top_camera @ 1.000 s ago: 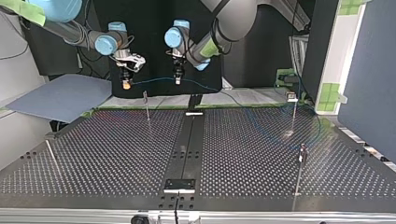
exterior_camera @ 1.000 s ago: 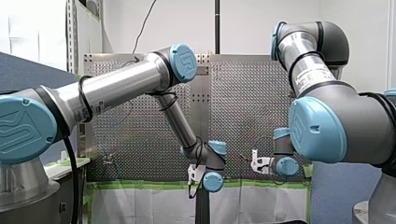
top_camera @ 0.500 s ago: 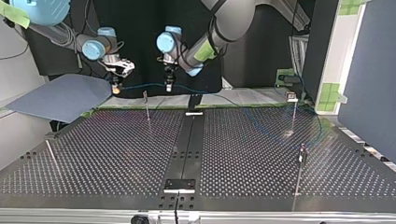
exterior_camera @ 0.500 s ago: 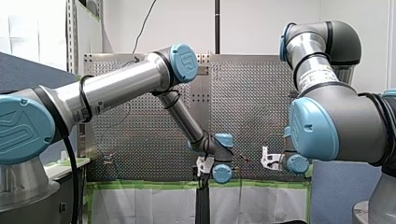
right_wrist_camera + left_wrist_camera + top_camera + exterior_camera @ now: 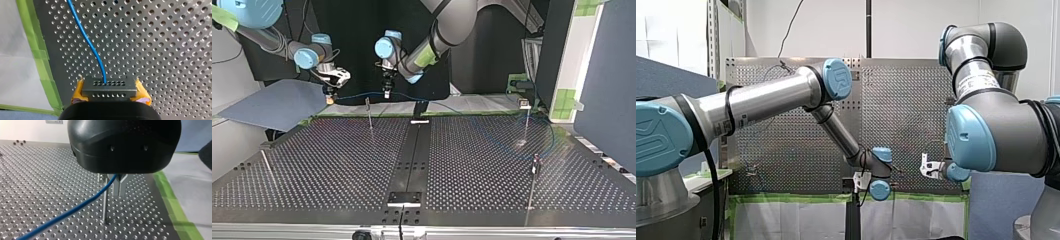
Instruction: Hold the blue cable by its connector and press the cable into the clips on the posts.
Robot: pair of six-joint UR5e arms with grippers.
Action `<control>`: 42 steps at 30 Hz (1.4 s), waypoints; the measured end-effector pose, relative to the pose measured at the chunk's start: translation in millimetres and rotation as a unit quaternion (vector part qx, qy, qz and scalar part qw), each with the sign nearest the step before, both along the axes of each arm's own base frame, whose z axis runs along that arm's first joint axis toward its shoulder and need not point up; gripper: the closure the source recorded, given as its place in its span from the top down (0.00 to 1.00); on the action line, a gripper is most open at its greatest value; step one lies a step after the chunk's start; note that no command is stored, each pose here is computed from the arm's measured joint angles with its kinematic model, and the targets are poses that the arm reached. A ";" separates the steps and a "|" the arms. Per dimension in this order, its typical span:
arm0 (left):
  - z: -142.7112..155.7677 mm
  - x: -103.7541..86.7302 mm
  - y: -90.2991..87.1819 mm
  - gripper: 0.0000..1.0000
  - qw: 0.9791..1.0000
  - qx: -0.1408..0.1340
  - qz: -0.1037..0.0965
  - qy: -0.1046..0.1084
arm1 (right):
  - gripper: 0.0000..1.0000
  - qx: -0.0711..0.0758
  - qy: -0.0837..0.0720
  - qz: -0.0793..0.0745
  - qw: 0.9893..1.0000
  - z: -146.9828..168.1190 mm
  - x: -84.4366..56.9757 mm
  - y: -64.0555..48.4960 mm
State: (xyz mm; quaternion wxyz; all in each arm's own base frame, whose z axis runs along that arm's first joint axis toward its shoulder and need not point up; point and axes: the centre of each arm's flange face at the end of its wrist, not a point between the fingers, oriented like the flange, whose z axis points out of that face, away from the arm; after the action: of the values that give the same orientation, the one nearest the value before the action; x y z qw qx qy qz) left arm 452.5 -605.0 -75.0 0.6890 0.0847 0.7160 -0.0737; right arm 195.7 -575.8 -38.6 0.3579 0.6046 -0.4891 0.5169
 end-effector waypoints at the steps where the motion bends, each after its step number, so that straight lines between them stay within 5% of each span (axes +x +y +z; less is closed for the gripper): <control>1: -0.7 1.1 -1.3 0.00 1.000 -0.001 -0.001 0.000 | 0.00 -0.001 -0.001 -0.001 1.000 0.5 -1.0 -1.4; 13: 6.6 17.7 -18.2 0.00 1.000 -0.028 -0.005 -0.012 | 0.00 -0.004 -0.010 -0.010 1.000 1.1 -12.5 -15.7; 42: 4.2 40.5 -5.8 0.00 0.999 -0.036 -0.013 -0.019 | 0.00 0.006 -0.012 0.001 1.000 -6.2 -10.8 -36.8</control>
State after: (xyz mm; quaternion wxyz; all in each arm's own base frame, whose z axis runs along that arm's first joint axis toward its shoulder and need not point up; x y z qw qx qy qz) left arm 493.0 -610.8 -70.8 0.7038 0.0705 0.6987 -0.1073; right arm 184.8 -612.6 -44.9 0.3475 0.6009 -0.4963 0.5214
